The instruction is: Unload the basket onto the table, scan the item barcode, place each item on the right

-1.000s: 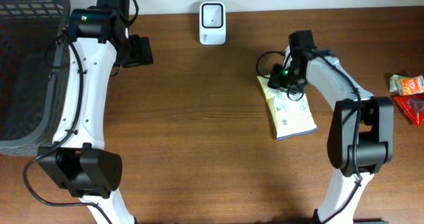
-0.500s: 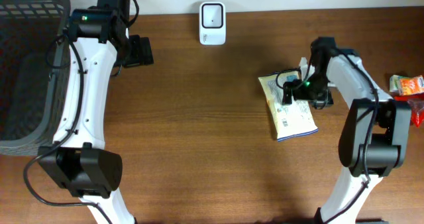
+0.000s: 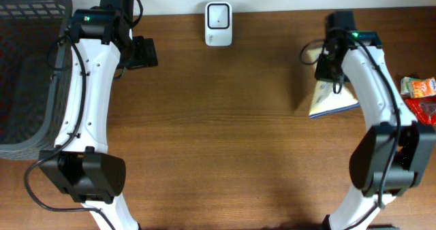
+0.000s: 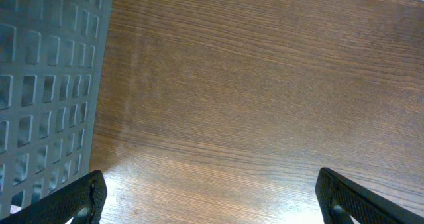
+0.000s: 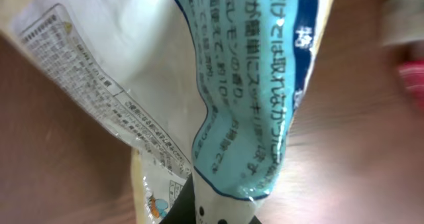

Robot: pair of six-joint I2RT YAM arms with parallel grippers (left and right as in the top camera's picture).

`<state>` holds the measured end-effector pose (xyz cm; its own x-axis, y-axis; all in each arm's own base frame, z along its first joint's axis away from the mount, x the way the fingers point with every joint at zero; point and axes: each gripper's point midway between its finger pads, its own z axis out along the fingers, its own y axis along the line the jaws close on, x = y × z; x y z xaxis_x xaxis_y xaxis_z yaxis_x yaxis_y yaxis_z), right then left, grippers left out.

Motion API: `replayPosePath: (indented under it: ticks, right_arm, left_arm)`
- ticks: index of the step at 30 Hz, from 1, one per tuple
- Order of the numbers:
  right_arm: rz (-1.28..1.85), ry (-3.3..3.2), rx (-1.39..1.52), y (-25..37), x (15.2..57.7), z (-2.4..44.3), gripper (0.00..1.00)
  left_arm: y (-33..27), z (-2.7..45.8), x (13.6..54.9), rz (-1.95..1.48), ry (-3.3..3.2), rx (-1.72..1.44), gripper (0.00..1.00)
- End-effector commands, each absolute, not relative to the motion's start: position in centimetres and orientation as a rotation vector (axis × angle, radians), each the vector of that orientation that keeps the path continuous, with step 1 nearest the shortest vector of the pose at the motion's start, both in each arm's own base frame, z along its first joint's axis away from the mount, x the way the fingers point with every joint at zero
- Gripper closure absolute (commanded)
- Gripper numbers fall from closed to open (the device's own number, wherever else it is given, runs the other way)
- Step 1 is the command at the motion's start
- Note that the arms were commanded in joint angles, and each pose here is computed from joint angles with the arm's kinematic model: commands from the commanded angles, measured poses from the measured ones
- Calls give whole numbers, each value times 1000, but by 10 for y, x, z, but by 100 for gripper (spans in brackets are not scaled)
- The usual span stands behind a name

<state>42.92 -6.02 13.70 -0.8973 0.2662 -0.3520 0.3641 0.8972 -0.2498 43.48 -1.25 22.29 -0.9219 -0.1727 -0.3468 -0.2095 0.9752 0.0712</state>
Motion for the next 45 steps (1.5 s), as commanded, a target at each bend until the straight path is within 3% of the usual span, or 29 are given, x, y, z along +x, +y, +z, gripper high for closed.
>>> replayPosePath:
  ticks: [1,5,7,12,13,16,17,21,25,28,33,34,36,37,38,42,45]
  right_arm:
    - [-945,2420,598,-77,425,186,96]
    - [-1044,2381,480,-38,431,147,96]
    - [-1049,2396,418,-10,428,122,87]
    - [-710,2542,198,105,423,84,76]
    - [-656,2551,163,123,420,82,47]
    - [-670,2565,159,120,418,94,17]
    - [-691,2584,156,112,418,98,0]
    - [-708,2742,93,70,416,90,1]
    - [-648,2686,192,18,454,67,1]
    - [-508,2675,258,7,477,50,1]
    - [-540,2765,176,4,478,-8,1]
    - [-556,2781,180,1,475,-15,7]
    - [-548,2790,209,-2,473,-19,35]
    - [-547,2782,223,-6,475,-14,78]
    - [-544,2775,233,-9,478,-7,96]
    - [-304,2770,225,14,500,66,96]
    - [395,2787,96,99,498,153,96]
  left_arm:
    - [-8,228,435,158,2760,-302,1]
    - [-8,228,435,157,2760,-302,1]
    - [-8,228,435,158,2760,-302,1]
    - [-9,228,435,157,2761,-299,1]
    - [-9,228,435,157,2761,-299,1]
    - [-9,228,435,157,2761,-299,1]
    - [-9,228,435,157,2761,-299,1]
    - [-9,228,435,157,2761,-300,1]
    - [-9,228,435,157,2761,-298,1]
    - [-9,228,435,157,2761,-299,1]
    - [-9,228,435,157,2761,-300,1]
    - [-9,228,435,157,2761,-299,1]
    - [-9,228,435,157,2761,-299,1]
    - [-9,228,435,157,2761,-299,1]
    - [-9,228,435,157,2761,-299,1]
    - [-9,228,435,157,2761,-299,1]
    - [-9,228,435,157,2761,-299,1]
